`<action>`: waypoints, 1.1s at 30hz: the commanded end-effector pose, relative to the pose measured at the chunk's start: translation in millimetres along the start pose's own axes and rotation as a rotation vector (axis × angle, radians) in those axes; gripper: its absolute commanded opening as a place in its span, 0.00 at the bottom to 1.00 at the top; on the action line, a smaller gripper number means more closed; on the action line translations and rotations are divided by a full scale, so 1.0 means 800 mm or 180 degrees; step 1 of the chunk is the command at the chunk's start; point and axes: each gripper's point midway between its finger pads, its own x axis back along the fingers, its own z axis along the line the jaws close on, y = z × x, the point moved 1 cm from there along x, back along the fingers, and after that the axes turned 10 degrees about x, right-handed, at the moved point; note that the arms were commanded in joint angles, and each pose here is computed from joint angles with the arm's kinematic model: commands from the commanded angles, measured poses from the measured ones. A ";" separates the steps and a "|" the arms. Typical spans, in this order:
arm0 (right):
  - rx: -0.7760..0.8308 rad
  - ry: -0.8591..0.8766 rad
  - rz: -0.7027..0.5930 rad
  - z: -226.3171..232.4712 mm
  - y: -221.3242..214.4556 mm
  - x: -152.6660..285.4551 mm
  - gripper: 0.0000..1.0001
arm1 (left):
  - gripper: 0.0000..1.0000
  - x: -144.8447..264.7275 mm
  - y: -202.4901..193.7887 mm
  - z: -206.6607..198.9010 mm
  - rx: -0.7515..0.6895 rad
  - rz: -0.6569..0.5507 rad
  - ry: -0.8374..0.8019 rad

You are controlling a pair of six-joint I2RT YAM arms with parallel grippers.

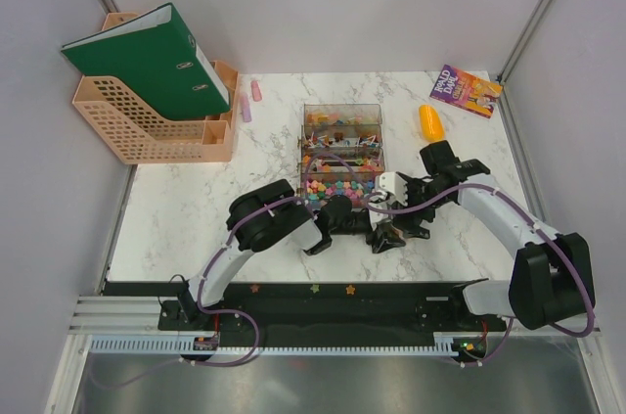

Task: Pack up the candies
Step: Close the bottle lid on the packing bottle.

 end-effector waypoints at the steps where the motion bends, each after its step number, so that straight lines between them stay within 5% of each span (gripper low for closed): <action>1: -0.0384 0.0386 0.0429 0.050 -0.040 0.014 0.98 | 0.02 0.096 -0.204 0.004 0.0743 0.1657 0.0491; 17: -0.0563 0.0605 0.0532 0.087 -0.057 0.034 0.98 | 0.02 0.101 -0.214 0.008 0.0790 0.1766 0.0521; 23: -0.0781 0.0197 0.0440 0.057 -0.067 0.071 0.98 | 0.02 0.104 -0.217 0.009 0.0732 0.1820 0.0508; 33: -0.0081 0.0118 -0.0131 0.005 -0.018 0.103 0.98 | 0.02 0.104 -0.223 0.006 0.0753 0.1866 0.0478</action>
